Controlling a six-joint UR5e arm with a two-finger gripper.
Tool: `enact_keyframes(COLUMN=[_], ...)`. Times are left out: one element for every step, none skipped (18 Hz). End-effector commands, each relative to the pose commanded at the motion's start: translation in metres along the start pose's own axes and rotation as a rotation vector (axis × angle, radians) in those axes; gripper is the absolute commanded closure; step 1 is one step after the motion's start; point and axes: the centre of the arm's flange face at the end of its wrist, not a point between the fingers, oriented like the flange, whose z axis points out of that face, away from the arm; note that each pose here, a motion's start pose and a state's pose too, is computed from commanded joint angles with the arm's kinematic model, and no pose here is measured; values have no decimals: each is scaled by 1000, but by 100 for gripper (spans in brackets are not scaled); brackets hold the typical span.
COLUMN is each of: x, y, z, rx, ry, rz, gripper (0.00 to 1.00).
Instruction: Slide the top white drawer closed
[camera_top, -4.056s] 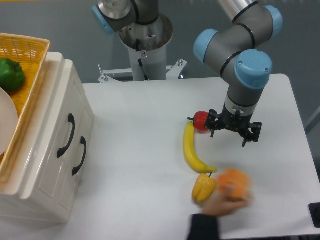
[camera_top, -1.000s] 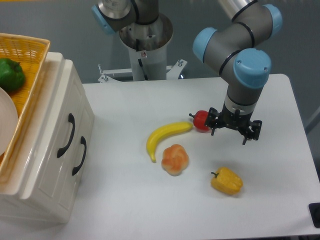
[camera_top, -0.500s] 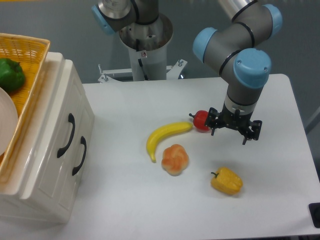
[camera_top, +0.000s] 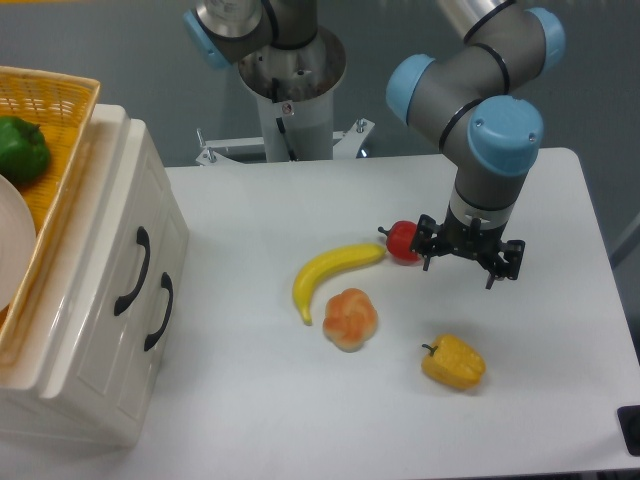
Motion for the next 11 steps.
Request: enact_keyframes(x=[0,0,-1,-1,-1,0,0,1,1,0,0], y=[0,0,0,1,1,0,0,-1,-1,0,0], z=[0,0,0,0,0,0,0,0,0,0,0], rx=[0,0,2,0,0,0,0,0,1,1,0], ry=[0,0,-1,0,0,0,0,0,-1,-1,-2], rz=[0,0,-3,-3,-5,-3,-2,0,0,-3,-3], gripper=[0,0,0,0,0,0,0,0,0,0,0])
